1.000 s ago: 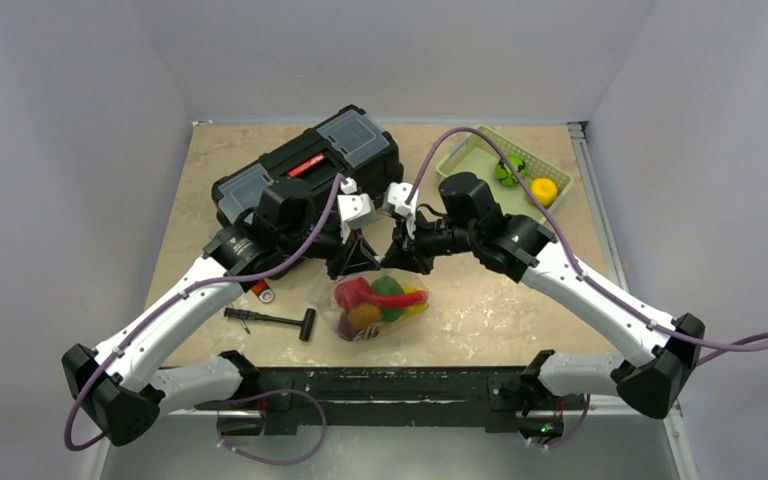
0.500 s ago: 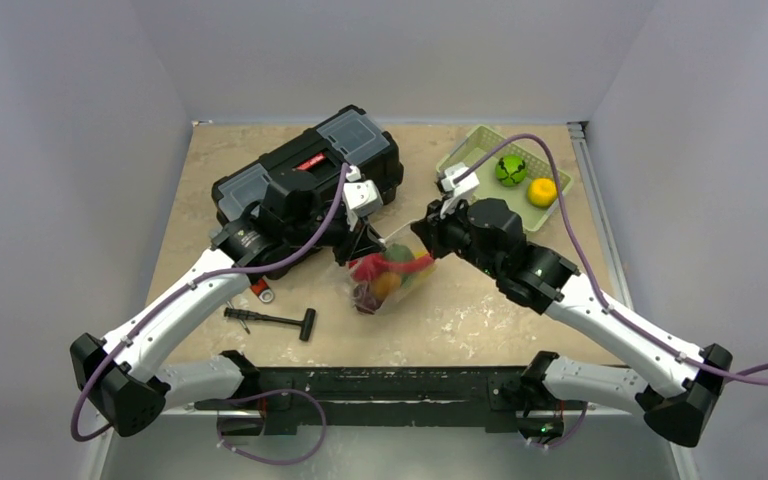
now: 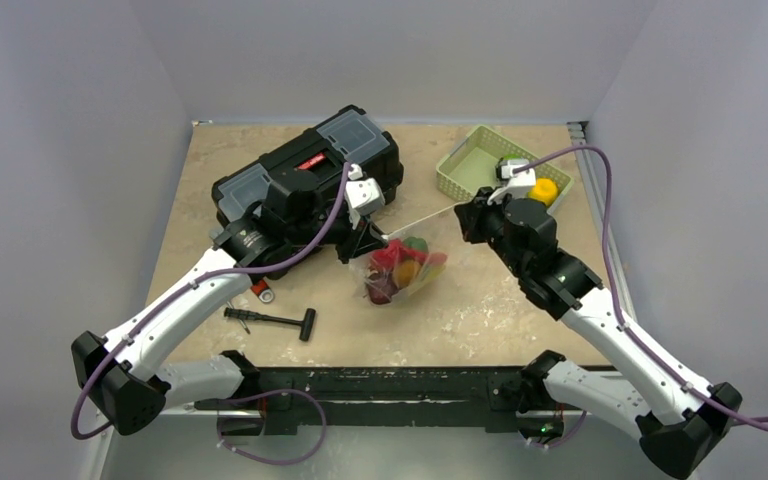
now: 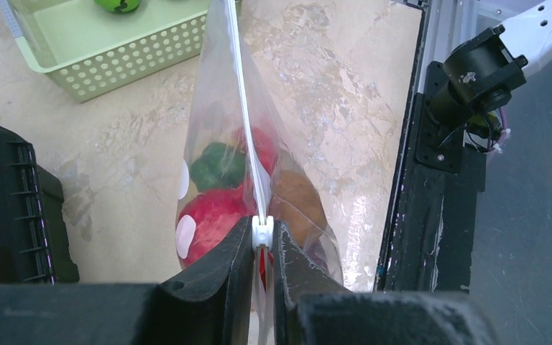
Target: Place the food in the zip-top bag and seal the zipper
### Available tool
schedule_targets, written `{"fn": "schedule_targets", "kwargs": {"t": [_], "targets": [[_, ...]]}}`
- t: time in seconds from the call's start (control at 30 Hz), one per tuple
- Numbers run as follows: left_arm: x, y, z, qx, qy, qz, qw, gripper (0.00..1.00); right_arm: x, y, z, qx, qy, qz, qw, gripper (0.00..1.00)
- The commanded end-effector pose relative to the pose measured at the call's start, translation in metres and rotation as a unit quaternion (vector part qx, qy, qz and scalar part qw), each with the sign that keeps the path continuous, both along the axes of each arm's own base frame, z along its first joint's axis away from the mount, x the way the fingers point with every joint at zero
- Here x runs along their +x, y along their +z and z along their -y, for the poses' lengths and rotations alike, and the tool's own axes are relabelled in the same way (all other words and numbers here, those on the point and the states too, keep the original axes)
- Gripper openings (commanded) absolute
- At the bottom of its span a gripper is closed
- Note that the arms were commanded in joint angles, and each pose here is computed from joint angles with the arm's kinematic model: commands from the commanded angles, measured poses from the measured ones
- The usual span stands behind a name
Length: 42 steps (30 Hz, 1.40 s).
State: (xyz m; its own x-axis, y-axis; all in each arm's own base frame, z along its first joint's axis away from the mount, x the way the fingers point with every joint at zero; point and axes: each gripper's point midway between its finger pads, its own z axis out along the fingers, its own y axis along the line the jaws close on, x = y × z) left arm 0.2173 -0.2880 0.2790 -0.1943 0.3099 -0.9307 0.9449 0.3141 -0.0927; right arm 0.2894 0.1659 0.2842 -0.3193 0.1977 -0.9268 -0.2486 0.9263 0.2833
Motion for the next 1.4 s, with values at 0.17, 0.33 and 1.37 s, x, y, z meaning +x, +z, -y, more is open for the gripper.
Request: {"fn": "schedule_targets", "kwargs": {"t": [0.17, 0.33, 1.37], "targets": [[-0.004, -0.006, -0.01, 0.031, 0.009, -0.022, 0.999, 0.0, 0.023, 0.014, 0.075, -0.012, -0.181, 0.041, 0.983, 0.0], [-0.004, -0.01, -0.005, 0.032, 0.001, -0.04, 0.999, 0.0, 0.015, 0.026, 0.01, -0.006, 0.016, 0.082, 0.996, 0.0], [-0.001, -0.008, -0.004, 0.061, 0.042, -0.008, 0.997, 0.08, -0.001, -0.043, -0.052, 0.165, -0.248, -0.262, 0.918, 0.49]]}}
